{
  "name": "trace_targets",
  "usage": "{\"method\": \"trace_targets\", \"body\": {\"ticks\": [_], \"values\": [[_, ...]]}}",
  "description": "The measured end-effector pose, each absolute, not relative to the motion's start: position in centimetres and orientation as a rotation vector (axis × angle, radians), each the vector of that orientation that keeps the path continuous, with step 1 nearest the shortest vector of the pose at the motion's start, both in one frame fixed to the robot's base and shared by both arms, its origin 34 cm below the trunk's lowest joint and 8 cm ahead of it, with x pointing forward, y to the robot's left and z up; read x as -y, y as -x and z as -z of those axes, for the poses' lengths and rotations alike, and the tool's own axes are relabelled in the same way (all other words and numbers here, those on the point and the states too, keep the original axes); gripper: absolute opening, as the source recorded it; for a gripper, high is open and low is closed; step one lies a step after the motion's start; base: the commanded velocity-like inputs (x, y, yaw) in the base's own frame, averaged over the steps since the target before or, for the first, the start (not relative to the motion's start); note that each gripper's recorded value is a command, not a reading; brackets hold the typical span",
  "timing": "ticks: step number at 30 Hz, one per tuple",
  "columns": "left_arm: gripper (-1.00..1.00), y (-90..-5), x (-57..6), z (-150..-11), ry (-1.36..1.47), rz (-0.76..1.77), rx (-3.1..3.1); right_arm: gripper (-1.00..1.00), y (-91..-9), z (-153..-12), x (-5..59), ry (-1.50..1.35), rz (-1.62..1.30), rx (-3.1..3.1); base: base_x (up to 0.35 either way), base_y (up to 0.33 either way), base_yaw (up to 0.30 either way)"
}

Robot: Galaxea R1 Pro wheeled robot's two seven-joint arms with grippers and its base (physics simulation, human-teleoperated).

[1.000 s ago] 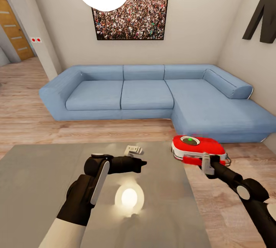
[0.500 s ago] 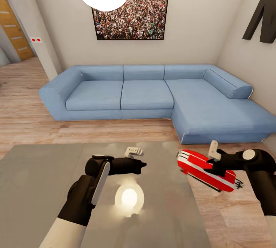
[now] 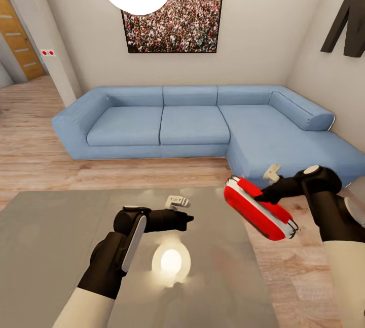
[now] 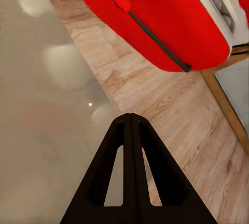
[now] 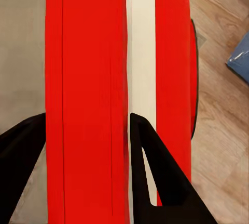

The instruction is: Turn on the radio receiver that's on the table in the living room.

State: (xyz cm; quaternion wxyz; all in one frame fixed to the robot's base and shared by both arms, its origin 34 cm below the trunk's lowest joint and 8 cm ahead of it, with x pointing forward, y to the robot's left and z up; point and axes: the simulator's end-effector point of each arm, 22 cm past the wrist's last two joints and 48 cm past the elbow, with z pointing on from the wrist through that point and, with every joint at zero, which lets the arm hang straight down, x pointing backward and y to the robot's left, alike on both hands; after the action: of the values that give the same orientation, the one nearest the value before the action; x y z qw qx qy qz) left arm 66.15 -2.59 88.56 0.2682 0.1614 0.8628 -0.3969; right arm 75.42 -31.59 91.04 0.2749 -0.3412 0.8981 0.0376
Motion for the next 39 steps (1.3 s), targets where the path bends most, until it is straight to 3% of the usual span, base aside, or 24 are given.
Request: {"method": "trace_targets", "body": {"ticks": [7, 12, 19, 24, 39], "values": [[-1.00, -66.1, 2.6, -88.6, -0.438, 1.071, -2.326, -1.00, -75.5, -90.0, 26.0, 0.839, -0.231, -2.495, 0.000, 0.000, 0.000], [-1.00, -66.1, 2.6, -88.5, -0.440, 1.066, -2.328, -1.00, -73.4, -87.4, 19.7, 0.941, -0.290, -2.570, 0.000, 0.000, 0.000], [-1.00, -66.2, 2.5, -88.5, -0.433, 1.061, -2.330, -1.00, -73.0, -86.9, 18.7, 1.022, -0.238, -2.570, 0.000, 0.000, 0.000], [-1.00, -66.2, 2.5, -88.5, -0.433, 1.060, -2.330, -1.00, -72.8, -85.7, 19.9, 1.146, -0.008, -2.588, 0.000, 0.000, 0.000], [-1.00, -66.8, 2.6, -88.8, -0.438, 1.054, -2.291, -1.00, -72.4, -85.6, 16.5, 1.168, -0.060, -2.575, 0.000, 0.000, 0.000]]}}
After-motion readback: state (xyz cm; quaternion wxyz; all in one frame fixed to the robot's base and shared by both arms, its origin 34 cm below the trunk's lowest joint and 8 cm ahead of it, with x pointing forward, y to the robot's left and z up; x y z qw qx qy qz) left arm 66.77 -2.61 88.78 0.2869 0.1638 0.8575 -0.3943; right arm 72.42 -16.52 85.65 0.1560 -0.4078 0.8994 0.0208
